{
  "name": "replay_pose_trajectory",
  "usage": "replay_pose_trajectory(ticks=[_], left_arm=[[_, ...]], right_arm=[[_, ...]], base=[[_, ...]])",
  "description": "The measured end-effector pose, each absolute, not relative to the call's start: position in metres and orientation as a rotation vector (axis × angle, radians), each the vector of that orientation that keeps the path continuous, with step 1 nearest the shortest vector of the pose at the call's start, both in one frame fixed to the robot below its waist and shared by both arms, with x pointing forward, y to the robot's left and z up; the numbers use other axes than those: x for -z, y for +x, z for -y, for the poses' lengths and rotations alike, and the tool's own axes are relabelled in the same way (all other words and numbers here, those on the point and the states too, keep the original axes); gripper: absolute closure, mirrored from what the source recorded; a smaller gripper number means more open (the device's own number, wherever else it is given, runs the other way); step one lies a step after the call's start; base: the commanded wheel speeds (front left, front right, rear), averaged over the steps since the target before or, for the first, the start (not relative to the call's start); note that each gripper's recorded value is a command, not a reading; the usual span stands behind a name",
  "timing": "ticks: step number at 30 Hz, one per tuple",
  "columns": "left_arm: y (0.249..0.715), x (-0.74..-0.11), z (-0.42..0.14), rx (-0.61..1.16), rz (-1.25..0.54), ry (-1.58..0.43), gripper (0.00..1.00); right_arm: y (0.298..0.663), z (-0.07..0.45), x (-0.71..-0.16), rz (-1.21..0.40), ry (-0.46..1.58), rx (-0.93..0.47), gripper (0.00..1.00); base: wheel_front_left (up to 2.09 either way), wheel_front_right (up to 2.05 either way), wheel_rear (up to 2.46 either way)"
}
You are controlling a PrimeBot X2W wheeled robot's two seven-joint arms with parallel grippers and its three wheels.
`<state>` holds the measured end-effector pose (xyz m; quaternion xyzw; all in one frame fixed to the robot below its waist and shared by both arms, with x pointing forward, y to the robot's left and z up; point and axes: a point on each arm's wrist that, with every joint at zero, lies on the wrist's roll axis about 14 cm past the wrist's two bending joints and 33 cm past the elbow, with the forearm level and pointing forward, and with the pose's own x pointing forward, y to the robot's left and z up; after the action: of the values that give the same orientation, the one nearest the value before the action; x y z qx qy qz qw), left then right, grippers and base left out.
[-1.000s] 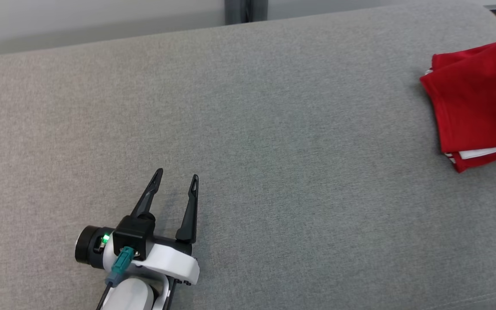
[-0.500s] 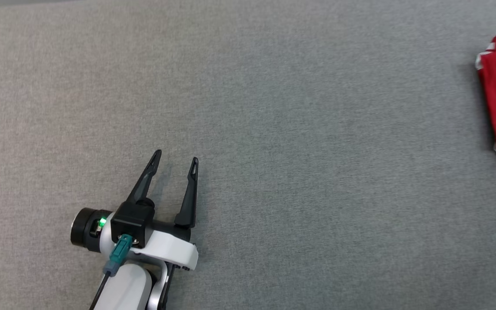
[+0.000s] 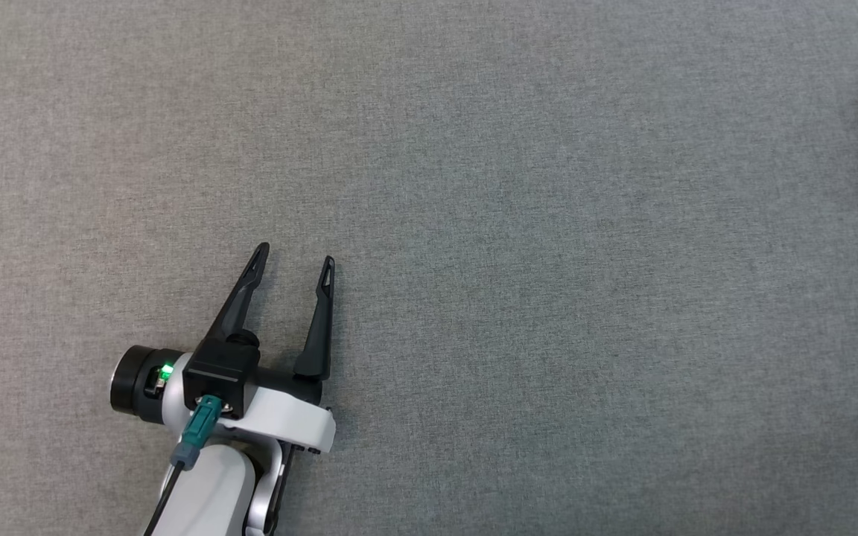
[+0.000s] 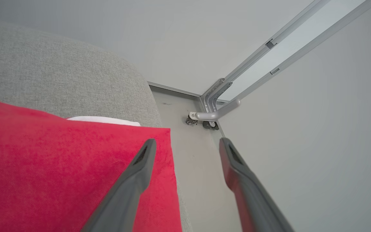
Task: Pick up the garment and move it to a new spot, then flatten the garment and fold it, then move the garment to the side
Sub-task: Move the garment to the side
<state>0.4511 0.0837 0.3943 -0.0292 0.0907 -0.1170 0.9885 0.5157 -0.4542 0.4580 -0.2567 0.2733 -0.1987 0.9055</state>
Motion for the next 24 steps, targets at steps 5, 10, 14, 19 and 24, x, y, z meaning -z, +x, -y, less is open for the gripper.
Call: replay_pose_trajectory(ticks=[5, 10, 14, 19, 24], left_arm=[[0.452, -0.396, -0.083, 0.24, -0.177, -0.054, 0.0], [0.453, -0.401, -0.078, 0.251, -0.164, -0.055, 0.0], [0.454, -0.408, -0.076, 0.255, -0.147, -0.059, 0.0], [0.455, -0.427, -0.078, 0.238, -0.109, -0.098, 0.0], [0.456, -0.458, -0.088, 0.195, -0.039, -0.126, 0.0]], right_arm=[[0.52, 0.442, -0.455, -0.529, -0.526, 0.384, 0.0], [0.523, 0.43, -0.459, -0.476, -0.527, 0.354, 0.0], [0.526, 0.422, -0.47, -0.417, -0.519, 0.334, 0.0], [0.535, 0.398, -0.49, -0.299, -0.462, 0.29, 0.0], [0.541, 0.363, -0.523, -0.17, -0.408, 0.218, 0.0]], base=[[0.0, 0.0, 0.0], [0.0, 0.0, 0.0], [0.0, 0.0, 0.0], [0.0, 0.0, 0.0], [0.0, 0.0, 0.0]])
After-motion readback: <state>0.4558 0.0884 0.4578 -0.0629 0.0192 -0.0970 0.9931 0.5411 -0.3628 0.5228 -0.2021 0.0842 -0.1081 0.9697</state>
